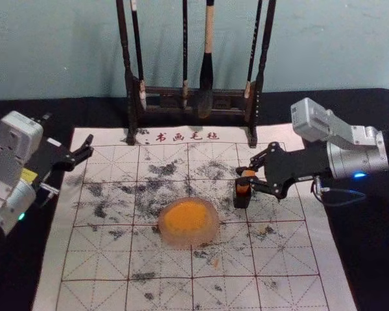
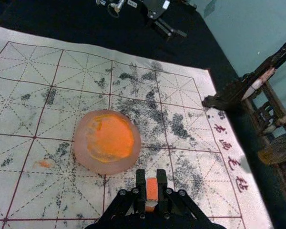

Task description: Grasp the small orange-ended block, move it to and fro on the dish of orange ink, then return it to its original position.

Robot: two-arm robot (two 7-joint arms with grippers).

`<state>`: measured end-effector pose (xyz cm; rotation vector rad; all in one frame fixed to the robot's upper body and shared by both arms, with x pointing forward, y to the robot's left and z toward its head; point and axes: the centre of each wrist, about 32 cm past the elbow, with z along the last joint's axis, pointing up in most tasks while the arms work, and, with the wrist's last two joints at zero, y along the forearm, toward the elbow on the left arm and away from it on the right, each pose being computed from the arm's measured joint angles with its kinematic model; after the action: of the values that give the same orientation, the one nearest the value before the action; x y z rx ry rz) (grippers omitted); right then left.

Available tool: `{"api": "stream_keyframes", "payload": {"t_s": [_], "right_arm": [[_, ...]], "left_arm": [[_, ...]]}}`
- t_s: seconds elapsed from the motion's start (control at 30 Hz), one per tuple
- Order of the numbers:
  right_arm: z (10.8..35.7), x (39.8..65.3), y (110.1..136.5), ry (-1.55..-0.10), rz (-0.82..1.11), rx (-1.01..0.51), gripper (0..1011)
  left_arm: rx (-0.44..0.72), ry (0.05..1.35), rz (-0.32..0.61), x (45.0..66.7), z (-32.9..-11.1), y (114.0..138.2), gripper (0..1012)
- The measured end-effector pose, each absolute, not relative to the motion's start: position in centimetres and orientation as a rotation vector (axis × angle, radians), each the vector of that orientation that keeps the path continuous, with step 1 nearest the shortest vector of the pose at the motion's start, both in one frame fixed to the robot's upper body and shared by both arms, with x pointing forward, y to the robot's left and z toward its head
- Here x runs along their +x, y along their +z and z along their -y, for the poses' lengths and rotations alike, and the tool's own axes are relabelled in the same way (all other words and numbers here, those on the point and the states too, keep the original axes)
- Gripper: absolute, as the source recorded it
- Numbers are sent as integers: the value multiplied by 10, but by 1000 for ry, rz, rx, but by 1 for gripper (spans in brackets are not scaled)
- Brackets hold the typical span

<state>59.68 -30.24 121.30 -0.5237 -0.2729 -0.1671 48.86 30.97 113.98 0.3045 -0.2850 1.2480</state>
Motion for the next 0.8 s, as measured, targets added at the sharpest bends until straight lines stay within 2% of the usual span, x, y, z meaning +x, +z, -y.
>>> {"api": "stream_keyframes", "payload": {"t_s": [0.8], "right_arm": [[302, 597, 1196, -178, 249, -540, 133]], "left_arm": [[305, 1248, 285, 489, -310, 1140, 1001]]}}
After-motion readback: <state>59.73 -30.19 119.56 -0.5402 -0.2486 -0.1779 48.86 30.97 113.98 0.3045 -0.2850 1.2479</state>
